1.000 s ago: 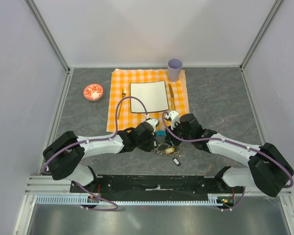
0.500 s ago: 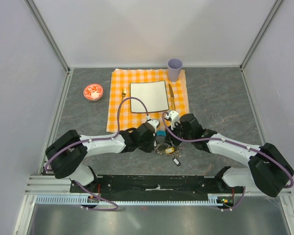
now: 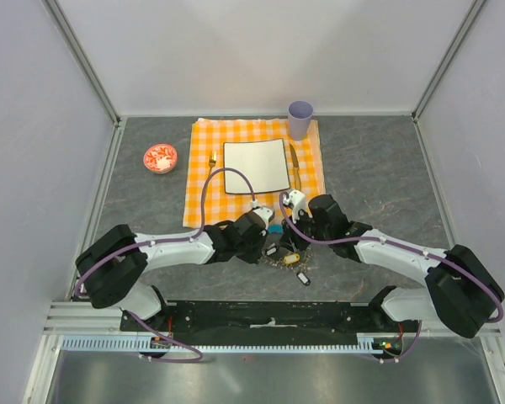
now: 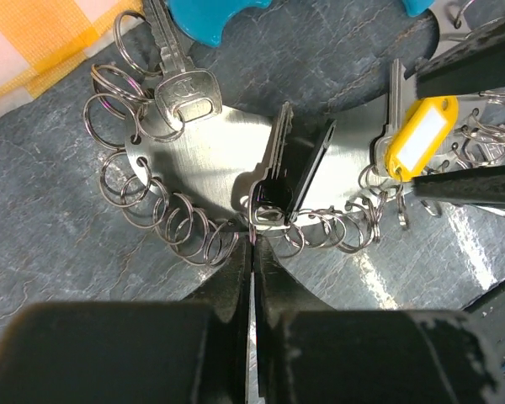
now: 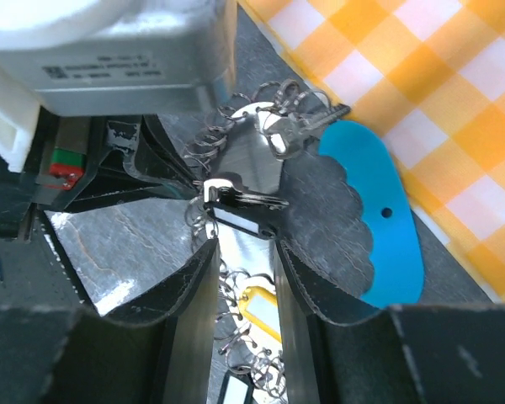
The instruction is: Put the keys on the keyring
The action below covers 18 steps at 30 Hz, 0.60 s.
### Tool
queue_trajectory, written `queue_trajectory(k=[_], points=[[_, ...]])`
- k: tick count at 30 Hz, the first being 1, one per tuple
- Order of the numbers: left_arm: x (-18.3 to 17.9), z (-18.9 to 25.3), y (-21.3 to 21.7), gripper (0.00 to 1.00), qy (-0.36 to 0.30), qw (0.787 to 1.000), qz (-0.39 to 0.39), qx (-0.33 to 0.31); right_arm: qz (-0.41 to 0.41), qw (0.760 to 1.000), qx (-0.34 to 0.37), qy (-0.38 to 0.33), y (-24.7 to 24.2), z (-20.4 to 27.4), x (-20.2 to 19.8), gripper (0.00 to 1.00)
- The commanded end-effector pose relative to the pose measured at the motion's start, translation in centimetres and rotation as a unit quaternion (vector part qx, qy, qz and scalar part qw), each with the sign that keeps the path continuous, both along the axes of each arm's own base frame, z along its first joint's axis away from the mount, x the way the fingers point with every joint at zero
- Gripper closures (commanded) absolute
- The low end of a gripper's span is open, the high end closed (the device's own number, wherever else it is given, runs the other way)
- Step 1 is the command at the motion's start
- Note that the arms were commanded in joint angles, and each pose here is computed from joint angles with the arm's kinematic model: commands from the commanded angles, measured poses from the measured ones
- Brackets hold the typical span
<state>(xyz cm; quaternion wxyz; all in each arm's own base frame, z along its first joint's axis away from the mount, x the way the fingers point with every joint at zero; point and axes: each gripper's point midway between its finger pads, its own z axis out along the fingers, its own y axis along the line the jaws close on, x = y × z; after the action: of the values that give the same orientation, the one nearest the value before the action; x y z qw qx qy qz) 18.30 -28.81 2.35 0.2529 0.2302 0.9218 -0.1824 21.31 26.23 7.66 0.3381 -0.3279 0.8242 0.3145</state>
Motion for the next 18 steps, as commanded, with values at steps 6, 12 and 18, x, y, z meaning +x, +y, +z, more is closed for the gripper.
queue_trajectory(k=[6, 12, 18], points=[[0.6, 4.3, -1.2, 0.98, -0.096, 0.990, -0.077, -0.067, 0.072, 0.995, 0.074, 0.006, 3.4, 1.4, -0.6, 0.59], [0.6, 6.2, -1.4, 0.98, -0.146, 0.978, -0.093, -0.117, 0.064, 0.995, 0.081, 0.006, 3.9, 1.3, 0.0, 0.54], [0.6, 7.4, -1.7, 0.98, -0.176, 0.968, -0.104, -0.144, 0.061, 0.993, 0.099, 0.006, 4.4, 2.4, 0.2, 0.46]])
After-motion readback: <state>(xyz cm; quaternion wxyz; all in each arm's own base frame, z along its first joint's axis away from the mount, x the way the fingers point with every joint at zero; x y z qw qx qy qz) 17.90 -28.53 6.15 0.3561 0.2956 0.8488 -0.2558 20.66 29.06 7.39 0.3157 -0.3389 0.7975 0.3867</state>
